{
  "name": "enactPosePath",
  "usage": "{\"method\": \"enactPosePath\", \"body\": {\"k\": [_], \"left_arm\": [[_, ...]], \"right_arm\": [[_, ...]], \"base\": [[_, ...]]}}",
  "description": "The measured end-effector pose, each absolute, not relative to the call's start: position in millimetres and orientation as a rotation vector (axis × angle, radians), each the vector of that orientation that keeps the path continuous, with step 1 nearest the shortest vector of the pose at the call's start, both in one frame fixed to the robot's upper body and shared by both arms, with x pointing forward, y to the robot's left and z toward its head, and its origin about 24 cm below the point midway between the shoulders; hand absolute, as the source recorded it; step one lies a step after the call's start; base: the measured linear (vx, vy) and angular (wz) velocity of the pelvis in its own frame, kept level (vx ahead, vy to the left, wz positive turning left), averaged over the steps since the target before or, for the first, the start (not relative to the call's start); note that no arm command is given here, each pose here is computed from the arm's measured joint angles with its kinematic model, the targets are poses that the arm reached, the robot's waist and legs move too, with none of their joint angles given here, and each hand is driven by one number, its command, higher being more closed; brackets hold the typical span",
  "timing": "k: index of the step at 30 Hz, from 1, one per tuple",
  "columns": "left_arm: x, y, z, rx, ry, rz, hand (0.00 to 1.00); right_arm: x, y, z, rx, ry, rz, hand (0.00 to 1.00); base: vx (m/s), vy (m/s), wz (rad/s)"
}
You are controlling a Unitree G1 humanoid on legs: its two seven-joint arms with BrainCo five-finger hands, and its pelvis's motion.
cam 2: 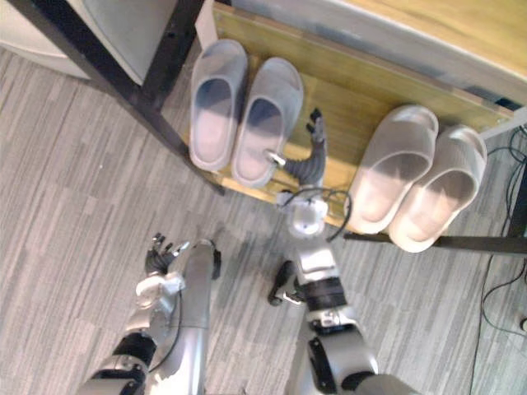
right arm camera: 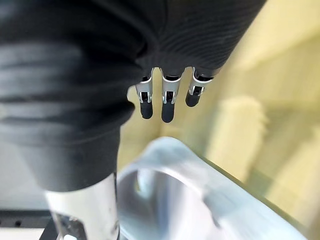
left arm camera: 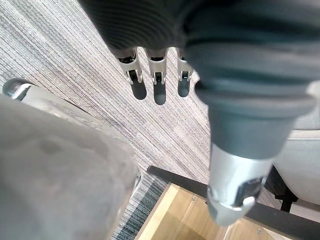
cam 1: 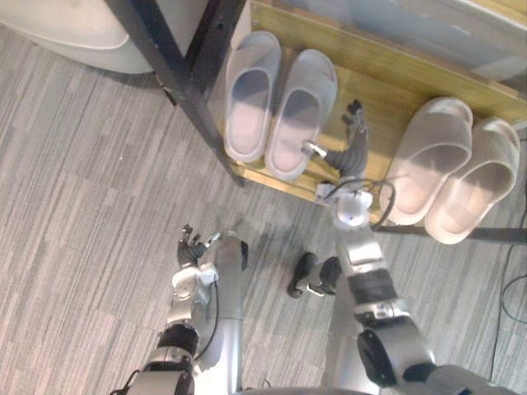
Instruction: Organize the slippers on the shoe rack
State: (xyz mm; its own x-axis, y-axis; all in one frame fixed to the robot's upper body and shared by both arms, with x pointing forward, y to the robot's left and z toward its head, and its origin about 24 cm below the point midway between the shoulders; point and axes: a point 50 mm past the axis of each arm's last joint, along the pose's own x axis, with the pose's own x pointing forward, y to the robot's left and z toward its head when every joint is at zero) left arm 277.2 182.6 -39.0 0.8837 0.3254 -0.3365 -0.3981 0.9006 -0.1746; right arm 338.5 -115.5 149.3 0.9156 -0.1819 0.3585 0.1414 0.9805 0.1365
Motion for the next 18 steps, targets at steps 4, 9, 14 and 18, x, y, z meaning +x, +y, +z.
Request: {"method": "enactPosePath", "body": {"k": [4,9,14,18], "left_arm": [[274.5,182.9,-41.5,-0.239,0.317,0.38,0.0],[274.5,182.3,-41.5,-0.239,0.317,0.379,0.0],[274.7,180.4,-41.3,-0.231,0.316,0.374,0.0],[274.1,180.5,-42.3,-0.239,0.32,0.383,0.0]], "right_arm": [[336.2,-111.8,144.9,0.282,-0.371,-0.064,0.0],[336.5,-108.4,144.5,0.411,-0.367,0.01,0.0],[340.1,-106.7,143.8,0.453,-0.36,0.019,0.0],[345.3,-107.1,144.4,0.485,-0.348,0.009,0.0]], "base": [[0.0,0.0,0.0],[0.0,0.002,0.02],[0.0,0.01,0.04],[0.0,0.0,0.0]]}}
